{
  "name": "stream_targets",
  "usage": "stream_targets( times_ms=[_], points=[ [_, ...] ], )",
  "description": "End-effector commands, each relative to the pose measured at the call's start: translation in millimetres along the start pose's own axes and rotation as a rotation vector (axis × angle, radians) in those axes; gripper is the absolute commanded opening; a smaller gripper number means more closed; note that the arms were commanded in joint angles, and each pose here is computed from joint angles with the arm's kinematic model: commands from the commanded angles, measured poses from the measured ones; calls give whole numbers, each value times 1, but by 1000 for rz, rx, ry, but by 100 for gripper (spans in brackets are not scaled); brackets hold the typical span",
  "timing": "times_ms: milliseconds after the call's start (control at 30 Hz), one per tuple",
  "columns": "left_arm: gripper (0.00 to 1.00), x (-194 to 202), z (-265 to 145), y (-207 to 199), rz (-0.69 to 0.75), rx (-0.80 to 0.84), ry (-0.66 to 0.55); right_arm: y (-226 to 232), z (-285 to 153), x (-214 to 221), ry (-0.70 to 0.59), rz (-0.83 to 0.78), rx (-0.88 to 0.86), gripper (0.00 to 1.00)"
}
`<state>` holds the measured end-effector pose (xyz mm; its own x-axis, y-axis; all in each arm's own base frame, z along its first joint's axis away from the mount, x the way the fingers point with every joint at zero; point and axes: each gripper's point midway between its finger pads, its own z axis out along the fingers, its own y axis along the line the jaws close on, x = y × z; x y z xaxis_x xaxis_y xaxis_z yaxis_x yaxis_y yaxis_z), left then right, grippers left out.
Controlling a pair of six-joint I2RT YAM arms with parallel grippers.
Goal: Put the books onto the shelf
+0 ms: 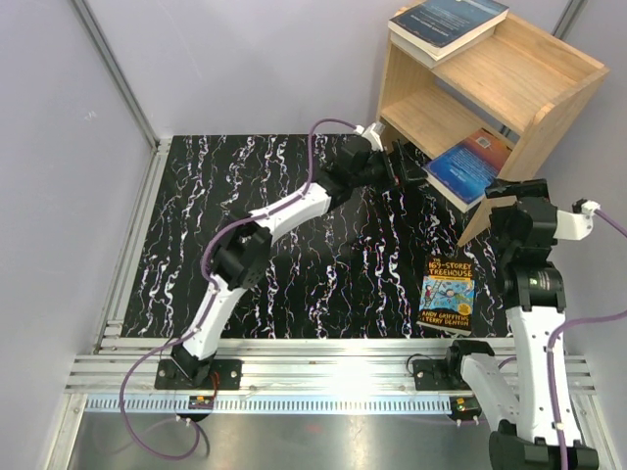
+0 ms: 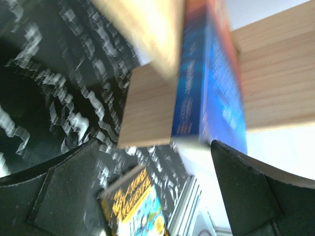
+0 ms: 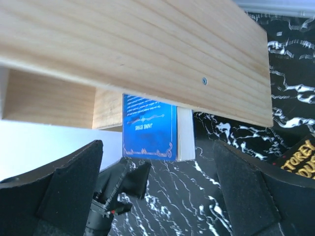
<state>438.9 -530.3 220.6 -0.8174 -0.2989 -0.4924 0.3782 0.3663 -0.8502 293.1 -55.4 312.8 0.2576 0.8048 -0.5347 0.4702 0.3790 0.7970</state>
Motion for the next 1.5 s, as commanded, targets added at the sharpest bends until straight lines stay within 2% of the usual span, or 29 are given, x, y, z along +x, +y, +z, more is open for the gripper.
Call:
stream_targets(
  times_ms=[0, 33, 100, 133, 167, 200, 233, 267, 300, 333, 433, 533, 567, 633, 667, 733, 767, 833, 967, 1267, 1467],
  points=[
    [99, -30, -45, -44, 93, 23, -115, 14, -31, -27, -46, -115, -72, 100],
    [99, -42, -61, -63, 115, 43, -157, 16, -35, -30, -54, -130, -86, 100],
    [99, -44, -76, -53, 128, 9, -167, 30, -45, -28, -32, -188, -183, 97],
    [99, -52, -90, -65, 142, 14, -189, 37, -48, -23, -6, -208, -227, 90],
    [99, -56, -98, -68, 152, 11, -201, 52, -50, -4, 84, -231, -317, 82],
    [99, -58, -106, -61, 158, -11, -208, 55, -48, 8, 142, -251, -346, 57],
    [99, -67, -122, -77, 174, 9, -236, 59, -46, 22, 205, -257, -372, 38],
    [99, -71, -130, -80, 181, 7, -249, 59, -40, 49, 328, -268, -398, 21],
    [99, -77, -140, -79, 181, 2, -262, 56, -36, 62, 385, -250, -390, 9],
    [99, -79, -155, -86, 187, 5, -275, 53, -32, 74, 430, -243, -385, 0],
    [99, -77, -188, -82, 184, -25, -297, 43, -25, 108, 502, -260, -355, 0],
    [99, -70, -221, -84, 208, -42, -327, 46, -22, 130, 497, -317, -319, 0],
    [99, -56, -225, -62, 197, -90, -308, 45, -13, 134, 485, -339, -271, 0],
    [99, -48, -247, -61, 204, -93, -330, 46, -6, 143, 496, -354, -237, 0],
    [99, -32, -251, -36, 186, -138, -304, 42, 3, 150, 503, -360, -206, 0],
    [99, -26, -266, -33, 190, -140, -317, 49, 11, 151, 480, -336, -197, 0],
    [99, -15, -270, -15, 182, -174, -298, 47, 19, 153, 459, -337, -170, 0],
    [99, -9, -281, -8, 186, -192, -292, 45, 29, 158, 441, -333, -126, 0],
    [99, -7, -300, 11, 192, -246, -293, 44, 49, 143, 316, -373, -13, 0],
    [99, -12, -317, 24, 220, -283, -293, 46, 79, 108, 73, -524, 186, 0],
    [99, -12, -320, 37, 201, -291, -292, 39, 80, 102, 40, -571, 212, 0]
  ],
)
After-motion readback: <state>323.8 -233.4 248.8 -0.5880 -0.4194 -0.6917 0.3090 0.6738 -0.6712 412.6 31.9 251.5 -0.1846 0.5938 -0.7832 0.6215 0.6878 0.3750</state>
